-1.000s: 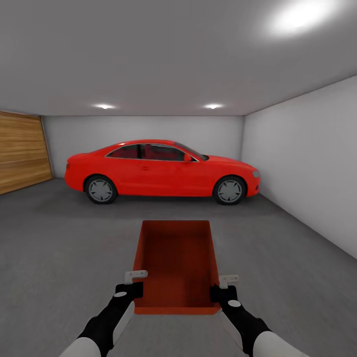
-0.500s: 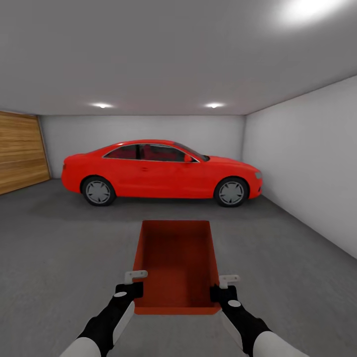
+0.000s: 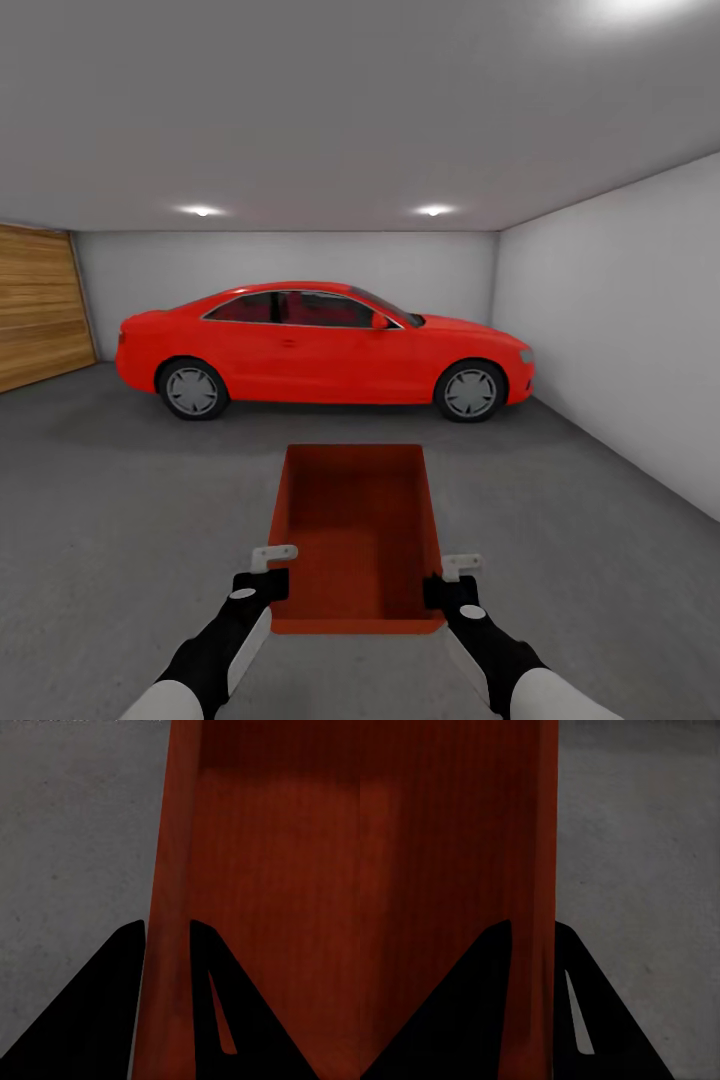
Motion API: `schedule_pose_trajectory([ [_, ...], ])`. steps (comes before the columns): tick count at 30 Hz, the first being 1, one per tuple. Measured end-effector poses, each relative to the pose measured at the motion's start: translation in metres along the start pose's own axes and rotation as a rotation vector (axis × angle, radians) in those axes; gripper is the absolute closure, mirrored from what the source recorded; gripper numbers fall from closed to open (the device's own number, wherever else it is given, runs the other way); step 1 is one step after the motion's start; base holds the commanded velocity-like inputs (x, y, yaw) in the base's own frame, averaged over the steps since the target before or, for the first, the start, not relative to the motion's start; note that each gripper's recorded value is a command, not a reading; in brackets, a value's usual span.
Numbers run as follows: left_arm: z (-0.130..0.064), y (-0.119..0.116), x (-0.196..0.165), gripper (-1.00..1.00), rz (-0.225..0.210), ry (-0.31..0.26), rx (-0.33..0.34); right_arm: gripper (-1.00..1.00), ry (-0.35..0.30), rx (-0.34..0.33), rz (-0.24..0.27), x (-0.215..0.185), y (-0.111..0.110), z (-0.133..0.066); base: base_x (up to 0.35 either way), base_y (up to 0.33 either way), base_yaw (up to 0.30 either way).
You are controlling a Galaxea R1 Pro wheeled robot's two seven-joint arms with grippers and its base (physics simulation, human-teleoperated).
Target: Move the two storage containers from the living room to the garage. In the garage, place one container on the floor and stack the other container on top of it (either order is fine).
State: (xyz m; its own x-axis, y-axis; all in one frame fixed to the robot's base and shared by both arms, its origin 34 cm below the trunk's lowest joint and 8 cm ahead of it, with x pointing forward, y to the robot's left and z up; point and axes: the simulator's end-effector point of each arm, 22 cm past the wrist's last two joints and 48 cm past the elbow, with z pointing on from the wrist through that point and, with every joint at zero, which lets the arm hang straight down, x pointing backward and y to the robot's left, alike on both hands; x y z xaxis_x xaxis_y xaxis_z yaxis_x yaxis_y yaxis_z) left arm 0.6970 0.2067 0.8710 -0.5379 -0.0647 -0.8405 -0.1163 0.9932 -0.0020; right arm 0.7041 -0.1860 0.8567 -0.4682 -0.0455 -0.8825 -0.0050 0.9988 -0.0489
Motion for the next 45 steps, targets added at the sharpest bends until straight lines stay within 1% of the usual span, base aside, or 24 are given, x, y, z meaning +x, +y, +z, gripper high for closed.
schedule_pose_trajectory([
  [3, 0.0, 0.0, 0.0001, 1.0, 0.0, 0.0, 0.0, 1.0, 0.0, 0.0, 0.0, -0.0001, 0.0, 0.0, 0.321, 0.0, -0.053],
  [7, 0.0002, 0.0006, 0.0003, 1.0, -0.001, 0.001, 0.001, 1.0, 0.001, 0.001, -0.002, -0.0001, 0.0005, -0.0001, 0.321, 0.0, -0.214],
  [33, 0.0002, 0.0003, 0.0001, 1.0, -0.002, 0.0, 0.002, 1.0, 0.0, 0.003, -0.004, -0.0005, 0.0001, -0.0001, 0.321, 0.001, -0.283],
  [45, 0.0002, 0.0003, 0.0003, 1.0, -0.001, 0.002, 0.002, 1.0, 0.001, 0.003, -0.003, 0.0, 0.0001, -0.0001, 0.321, 0.128, -0.285],
])
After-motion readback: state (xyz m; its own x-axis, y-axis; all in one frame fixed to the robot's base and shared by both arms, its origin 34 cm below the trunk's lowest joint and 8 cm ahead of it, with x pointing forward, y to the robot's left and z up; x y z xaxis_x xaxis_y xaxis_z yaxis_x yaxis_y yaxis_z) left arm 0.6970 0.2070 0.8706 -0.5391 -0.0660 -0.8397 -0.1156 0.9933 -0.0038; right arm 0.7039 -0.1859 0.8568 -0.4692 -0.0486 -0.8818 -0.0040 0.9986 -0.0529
